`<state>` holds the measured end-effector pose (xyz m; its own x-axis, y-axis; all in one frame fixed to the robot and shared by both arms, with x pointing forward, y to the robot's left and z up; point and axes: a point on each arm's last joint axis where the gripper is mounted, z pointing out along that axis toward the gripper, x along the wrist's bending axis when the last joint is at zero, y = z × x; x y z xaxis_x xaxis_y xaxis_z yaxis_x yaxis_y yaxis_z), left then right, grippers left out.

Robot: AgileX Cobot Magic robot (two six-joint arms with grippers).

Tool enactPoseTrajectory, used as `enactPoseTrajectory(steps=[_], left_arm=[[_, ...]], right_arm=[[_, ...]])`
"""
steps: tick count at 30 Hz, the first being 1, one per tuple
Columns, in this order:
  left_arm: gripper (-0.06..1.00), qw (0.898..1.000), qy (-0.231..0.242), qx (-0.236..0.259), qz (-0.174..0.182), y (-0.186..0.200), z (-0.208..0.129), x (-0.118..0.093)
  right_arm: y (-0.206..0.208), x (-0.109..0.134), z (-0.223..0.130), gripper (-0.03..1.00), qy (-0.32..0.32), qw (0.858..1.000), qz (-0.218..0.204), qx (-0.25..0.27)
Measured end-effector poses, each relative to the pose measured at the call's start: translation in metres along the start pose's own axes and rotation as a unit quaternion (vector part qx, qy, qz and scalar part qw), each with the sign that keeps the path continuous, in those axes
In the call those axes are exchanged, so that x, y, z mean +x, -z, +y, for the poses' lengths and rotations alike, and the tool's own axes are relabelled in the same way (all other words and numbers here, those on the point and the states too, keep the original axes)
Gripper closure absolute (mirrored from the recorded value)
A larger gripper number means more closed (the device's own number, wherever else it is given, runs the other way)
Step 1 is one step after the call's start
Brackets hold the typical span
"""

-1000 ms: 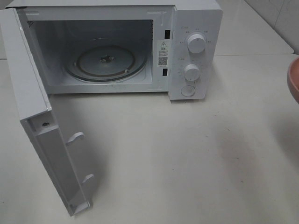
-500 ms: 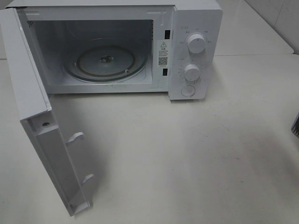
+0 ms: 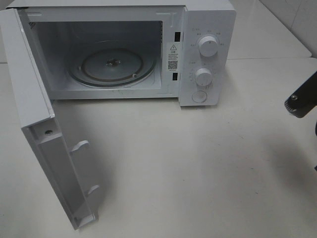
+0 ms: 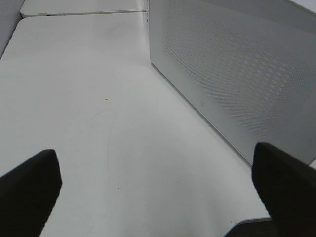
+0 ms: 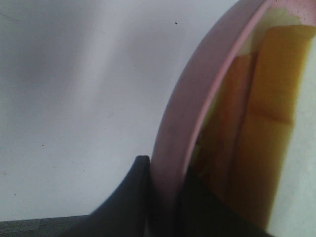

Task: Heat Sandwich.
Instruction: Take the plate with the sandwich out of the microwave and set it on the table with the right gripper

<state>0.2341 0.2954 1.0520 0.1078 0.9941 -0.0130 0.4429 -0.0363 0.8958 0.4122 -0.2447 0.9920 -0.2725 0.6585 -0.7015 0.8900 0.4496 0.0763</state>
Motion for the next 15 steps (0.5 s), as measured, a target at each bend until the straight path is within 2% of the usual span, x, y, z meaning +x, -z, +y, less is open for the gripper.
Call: enactPoseTrajectory(steps=[9,15], left_arm=[[-0.03,1.0,0.0,0.0,0.0,0.0,0.0,0.0],[-0.03,1.0,0.0,0.0,0.0,0.0,0.0,0.0]], right_arm=[[-0.008,0.01,0.01,0.84,-0.058,0.998,-0.019,0.034],[-0.013,0.016,0.014,0.84,-0.063,0.997,-0.023,0.046]])
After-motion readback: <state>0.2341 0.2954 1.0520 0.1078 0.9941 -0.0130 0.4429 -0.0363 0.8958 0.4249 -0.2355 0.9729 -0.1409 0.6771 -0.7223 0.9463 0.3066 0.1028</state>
